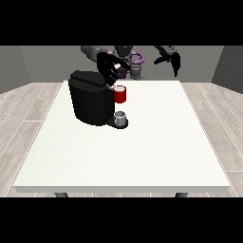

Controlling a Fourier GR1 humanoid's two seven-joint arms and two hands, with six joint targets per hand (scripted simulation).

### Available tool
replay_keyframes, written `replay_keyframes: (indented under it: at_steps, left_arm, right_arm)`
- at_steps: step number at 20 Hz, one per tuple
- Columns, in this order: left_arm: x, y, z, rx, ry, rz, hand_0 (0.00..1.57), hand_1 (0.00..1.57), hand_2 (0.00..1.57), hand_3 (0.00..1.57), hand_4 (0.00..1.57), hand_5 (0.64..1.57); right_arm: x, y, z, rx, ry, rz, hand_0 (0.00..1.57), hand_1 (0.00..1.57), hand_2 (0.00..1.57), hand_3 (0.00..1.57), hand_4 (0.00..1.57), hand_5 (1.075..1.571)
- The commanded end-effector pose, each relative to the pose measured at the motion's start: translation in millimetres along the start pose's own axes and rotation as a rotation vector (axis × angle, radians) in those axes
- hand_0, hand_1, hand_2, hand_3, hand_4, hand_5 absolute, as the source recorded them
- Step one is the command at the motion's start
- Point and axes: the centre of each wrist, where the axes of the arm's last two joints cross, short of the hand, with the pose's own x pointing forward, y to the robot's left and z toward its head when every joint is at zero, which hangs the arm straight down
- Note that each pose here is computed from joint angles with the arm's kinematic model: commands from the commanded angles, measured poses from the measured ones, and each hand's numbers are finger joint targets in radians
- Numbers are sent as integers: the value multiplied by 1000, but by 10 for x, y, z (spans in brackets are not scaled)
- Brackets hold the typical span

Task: Insert the coffee pod into the coffee machine and close the lid

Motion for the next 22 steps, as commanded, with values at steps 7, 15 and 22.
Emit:
replay_keyframes:
  at_steps: [7,15,22]
  left_arm:
    - [183,-163,-224,-59,-93,-9,0,0,0,0,397,1571]
    - [352,-210,-360,-145,-144,-13,0,0,0,0,365,1571]
    - [710,-213,-607,-187,-244,-46,0,0,0,0,254,1571]
  right_arm:
    - [820,168,120,65,-271,31,0,0,0,0,0,1571]
    - [1109,-207,249,-20,-254,49,0,0,0,0,0,1571]
    - [1407,-286,340,-80,-387,-8,0,0,0,0,0,1571]
